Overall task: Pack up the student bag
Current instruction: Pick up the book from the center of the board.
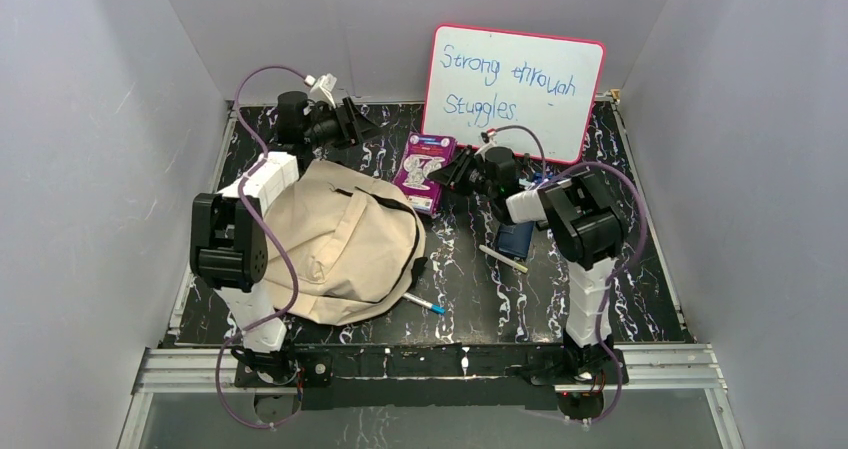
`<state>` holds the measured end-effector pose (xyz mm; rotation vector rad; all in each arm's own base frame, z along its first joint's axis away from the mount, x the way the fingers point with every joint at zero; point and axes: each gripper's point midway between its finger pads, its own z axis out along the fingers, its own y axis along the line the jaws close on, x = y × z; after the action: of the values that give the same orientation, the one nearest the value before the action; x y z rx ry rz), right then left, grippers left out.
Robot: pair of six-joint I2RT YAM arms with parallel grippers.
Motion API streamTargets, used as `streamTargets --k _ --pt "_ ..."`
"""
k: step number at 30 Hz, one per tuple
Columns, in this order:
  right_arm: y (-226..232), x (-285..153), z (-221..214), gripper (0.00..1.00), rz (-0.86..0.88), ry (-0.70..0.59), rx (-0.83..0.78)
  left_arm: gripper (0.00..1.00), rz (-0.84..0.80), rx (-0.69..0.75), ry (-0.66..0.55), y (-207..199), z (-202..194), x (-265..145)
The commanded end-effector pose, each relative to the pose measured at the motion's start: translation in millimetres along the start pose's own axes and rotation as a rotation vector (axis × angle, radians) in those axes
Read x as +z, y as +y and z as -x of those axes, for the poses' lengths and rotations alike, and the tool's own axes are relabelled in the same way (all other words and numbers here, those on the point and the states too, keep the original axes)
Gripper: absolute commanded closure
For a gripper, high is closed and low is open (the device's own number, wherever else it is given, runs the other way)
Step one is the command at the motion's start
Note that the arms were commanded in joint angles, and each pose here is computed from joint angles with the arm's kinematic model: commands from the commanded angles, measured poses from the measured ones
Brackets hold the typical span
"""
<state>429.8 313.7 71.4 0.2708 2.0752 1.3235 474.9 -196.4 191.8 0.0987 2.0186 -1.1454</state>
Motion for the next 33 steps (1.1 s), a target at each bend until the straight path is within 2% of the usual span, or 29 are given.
streamTargets --k 1,7,10,15,18,21,26,33 --pt "89.6 -28.8 57.7 1.0 0.135 -0.154 -0.367 0.37 -0.012 0.089 -0.053 -28.8 25.4 -18.8" --pt "118.0 -72.5 71.2 1.0 0.082 -0.163 -0.674 0.35 -0.079 0.212 -0.102 -72.3 36.7 -44.4" --pt "137.1 -97.7 62.8 1.0 0.128 -0.121 -0.826 0.35 -0.088 0.291 -0.144 -95.8 38.6 -56.0" --pt "157.7 -135.4 48.8 1.0 0.153 -0.024 -0.997 0.33 -0.076 0.544 -0.206 -147.1 26.1 -71.8" --pt "170.3 -157.0 33.5 1.0 0.207 0.053 -1.071 0.32 -0.18 0.74 -0.175 -188.2 1.1 -81.1" --pt "185.1 -178.6 13.5 1.0 0.31 0.133 -1.122 0.33 -0.276 0.818 -0.147 -214.2 -14.8 -90.7" --pt "208.3 -209.0 -14.0 1.0 0.476 0.219 -1.171 0.34 -0.407 0.875 -0.085 -235.8 -32.9 -106.5" --pt "229.9 -229.1 -34.7 1.0 0.657 0.276 -1.2 0.32 -0.553 0.821 0.087 -245.9 -66.0 -114.5"
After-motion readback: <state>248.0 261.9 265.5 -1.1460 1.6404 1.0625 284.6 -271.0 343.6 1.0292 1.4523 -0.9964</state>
